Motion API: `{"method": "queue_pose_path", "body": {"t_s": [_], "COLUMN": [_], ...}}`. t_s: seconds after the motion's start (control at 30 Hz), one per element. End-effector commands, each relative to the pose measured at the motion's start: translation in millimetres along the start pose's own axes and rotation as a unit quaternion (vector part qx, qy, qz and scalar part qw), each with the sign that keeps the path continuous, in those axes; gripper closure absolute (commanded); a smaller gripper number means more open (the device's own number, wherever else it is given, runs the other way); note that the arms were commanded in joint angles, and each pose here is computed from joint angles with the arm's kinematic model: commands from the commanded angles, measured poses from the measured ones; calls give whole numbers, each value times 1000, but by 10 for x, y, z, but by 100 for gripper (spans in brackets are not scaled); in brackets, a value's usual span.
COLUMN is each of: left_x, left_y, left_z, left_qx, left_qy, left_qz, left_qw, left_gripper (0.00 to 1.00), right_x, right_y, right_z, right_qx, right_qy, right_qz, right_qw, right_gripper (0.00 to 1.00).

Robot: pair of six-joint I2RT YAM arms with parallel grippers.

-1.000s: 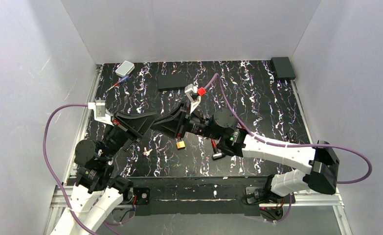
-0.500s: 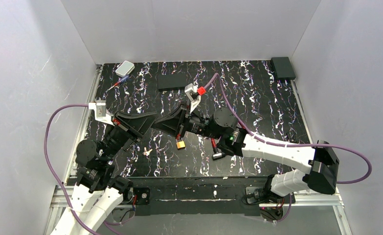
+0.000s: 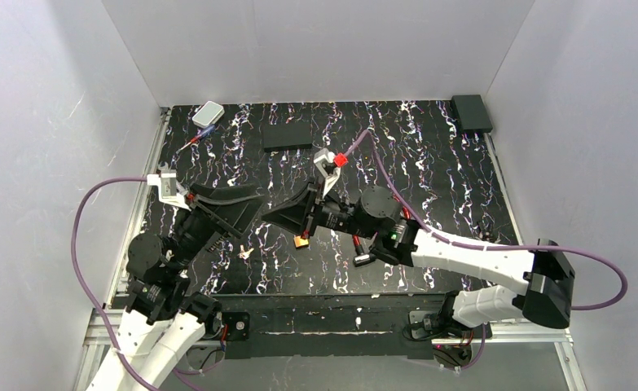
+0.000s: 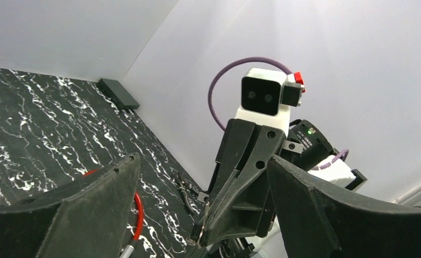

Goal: Unlock with the key

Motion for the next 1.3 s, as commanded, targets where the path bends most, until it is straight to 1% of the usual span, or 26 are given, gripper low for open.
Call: {"method": "queue_pose_path", "body": {"t_s": [0.0,0.1,0.2,0.23,0.3,0.4,0.47,0.57,0.67,0.77,0.9,1.0,1.13,1.27], "left_x": [86,74,7,-37,-131,-289,-353,-439,-572,-733,-939,-1078,-1243,-1448], "left_y": [-64,-104,-126,-126,-118,-124,-139,-187,-242,-261,-302,-304,-281,-205], "left_z": [-24,77,199,259,388,610,752,987,1227,1443,1664,1796,1979,2106], "left_qx": [26,73,123,144,187,246,281,334,388,434,494,531,570,593], "left_qy": [27,31,44,38,23,-1,-13,-36,-60,-81,-81,-77,-70,-51], "left_qz": [-9,6,49,67,106,157,169,170,185,215,255,275,288,313], "left_qw": [999,997,990,987,976,956,945,926,901,871,827,798,766,740], "left_gripper": [11,3,2,2,4,10,12,13,14,16,16,19,23,28], "right_x": [131,48,-40,-60,-76,-155,-214,-252,-326,-424,-567,-693,-823,-884], "right_y": [-152,-242,-352,-392,-469,-601,-710,-873,-1025,-1148,-1279,-1398,-1593,-1748], "right_z": [34,-23,-79,-93,-109,-167,-207,-301,-371,-449,-524,-572,-634,-657], "right_qx": [-12,-30,-47,-53,-64,-88,-106,-144,-173,-201,-229,-247,-273,-290], "right_qy": [-17,-18,-19,-20,-22,-23,-21,-21,-14,-3,13,23,31,37], "right_qz": [-20,-5,8,11,16,37,53,59,69,82,105,122,141,148], "right_qw": [1000,999,999,998,998,995,993,988,982,976,968,961,951,945], "right_gripper": [99,99,99,99,99,99,99,99,99,99,99,99,99,99]}}
Point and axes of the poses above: each gripper's point midway between its finger pads, its own y axis out along the fingers, its own z axis along the line the jaws close on, x = y × z, the point moved 2 cm from there along -y, back along the fingers, and after that the axes turned 8 degrees about -y, right-handed, at the moved point
